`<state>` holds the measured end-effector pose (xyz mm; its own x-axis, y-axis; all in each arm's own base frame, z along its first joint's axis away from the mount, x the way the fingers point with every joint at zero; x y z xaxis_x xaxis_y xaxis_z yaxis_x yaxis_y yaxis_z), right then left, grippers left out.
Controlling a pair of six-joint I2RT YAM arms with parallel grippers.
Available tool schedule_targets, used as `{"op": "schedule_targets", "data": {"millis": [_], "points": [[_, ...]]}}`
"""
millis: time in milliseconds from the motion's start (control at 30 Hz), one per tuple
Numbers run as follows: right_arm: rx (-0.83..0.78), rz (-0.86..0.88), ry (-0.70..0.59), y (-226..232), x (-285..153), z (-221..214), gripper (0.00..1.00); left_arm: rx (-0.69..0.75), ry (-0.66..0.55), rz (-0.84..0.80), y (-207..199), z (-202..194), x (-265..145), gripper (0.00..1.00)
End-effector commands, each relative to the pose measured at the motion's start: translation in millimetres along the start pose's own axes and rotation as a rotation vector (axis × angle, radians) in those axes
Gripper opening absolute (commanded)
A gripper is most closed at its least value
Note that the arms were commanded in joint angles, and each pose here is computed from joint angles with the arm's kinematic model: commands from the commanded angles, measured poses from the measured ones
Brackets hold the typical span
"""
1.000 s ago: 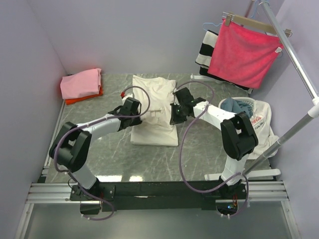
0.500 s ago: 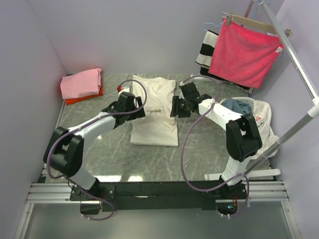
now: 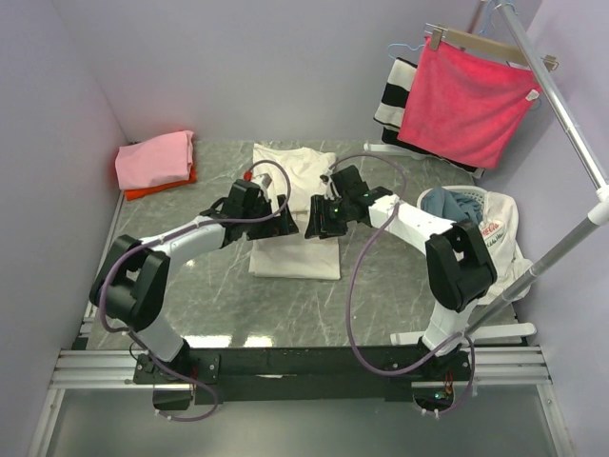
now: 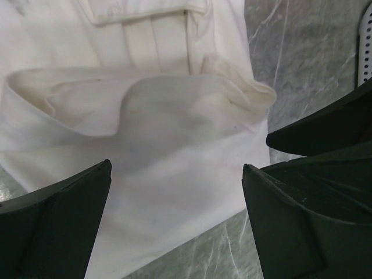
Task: Fold and stack the t-shirts
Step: Fold the tshirt
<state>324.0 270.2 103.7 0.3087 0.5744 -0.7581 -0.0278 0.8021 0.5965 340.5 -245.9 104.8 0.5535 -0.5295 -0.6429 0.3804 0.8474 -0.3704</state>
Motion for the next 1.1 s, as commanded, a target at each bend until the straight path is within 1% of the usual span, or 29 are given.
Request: {"op": "schedule_targets", "data": {"millis": [0, 167, 300, 433, 500, 533, 667, 767, 900, 933, 1000, 1067], "points": [[0.011, -0.022, 0.016, -5.7, 10.1, 2.3, 0.55, 0.031, 0.009, -0.078, -10.6, 0.4, 5.7, 0.99], [0.017, -0.085, 0.025, -18.9, 26.5, 8.2, 0.55, 0.038, 0.014, -0.070, -4.5, 3.4, 19.2, 0.99], [0.027, -0.139, 0.002, -33.4, 37.0, 17.9, 0.55, 0.042, 0.021, -0.027, 12.4, 3.7, 36.2, 0.99], [0.033, -0.195, -0.068, -48.7, 36.4, 38.3, 0.56, 0.053, -0.020, 0.037, 35.6, 19.0, 40.8, 0.99], [0.044, -0.216, -0.075, -57.3, 40.5, 43.6, 0.56, 0.044, -0.023, 0.050, 43.4, 21.5, 43.3, 0.99], [0.053, -0.225, -0.087, -59.9, 39.8, 51.6, 0.56, 0.040, -0.049, 0.056, 49.0, 28.3, 44.6, 0.99], [0.080, -0.289, -0.079, -82.9, 50.5, 57.4, 0.56, 0.023, -0.051, 0.087, 65.2, 26.4, 49.0, 1.00], [0.093, -0.301, -0.076, -91.5, 55.5, 60.2, 0.56, 0.011, -0.047, 0.106, 75.3, 23.3, 51.0, 0.99], [0.104, -0.338, -0.091, -100.6, 57.1, 64.3, 0.56, 0.008, -0.023, 0.146, 87.5, 16.5, 57.4, 0.99], [0.107, -0.351, -0.101, -103.0, 55.3, 65.3, 0.56, 0.009, -0.026, 0.183, 93.9, 16.6, 57.2, 1.00], [0.110, -0.393, -0.138, -110.9, 49.9, 70.5, 0.56, 0.010, -0.019, 0.220, 99.7, 15.0, 55.3, 0.99], [0.111, -0.424, -0.173, -115.4, 42.4, 73.4, 0.56, 0.024, -0.041, 0.255, 103.8, 20.0, 48.8, 0.99]]}}
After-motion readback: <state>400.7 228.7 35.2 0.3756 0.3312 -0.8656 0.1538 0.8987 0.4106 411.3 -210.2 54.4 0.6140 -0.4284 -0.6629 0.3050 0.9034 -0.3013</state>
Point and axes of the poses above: each gripper's point midway between its finger pads, its own x axis out along the fingers, its own y axis along the line the jaws close on, z = x × y, the point moved 1 cm from there along -x, back along the fingers, and after that the axes turned 15 degrees about x, right-handed, at the moved point
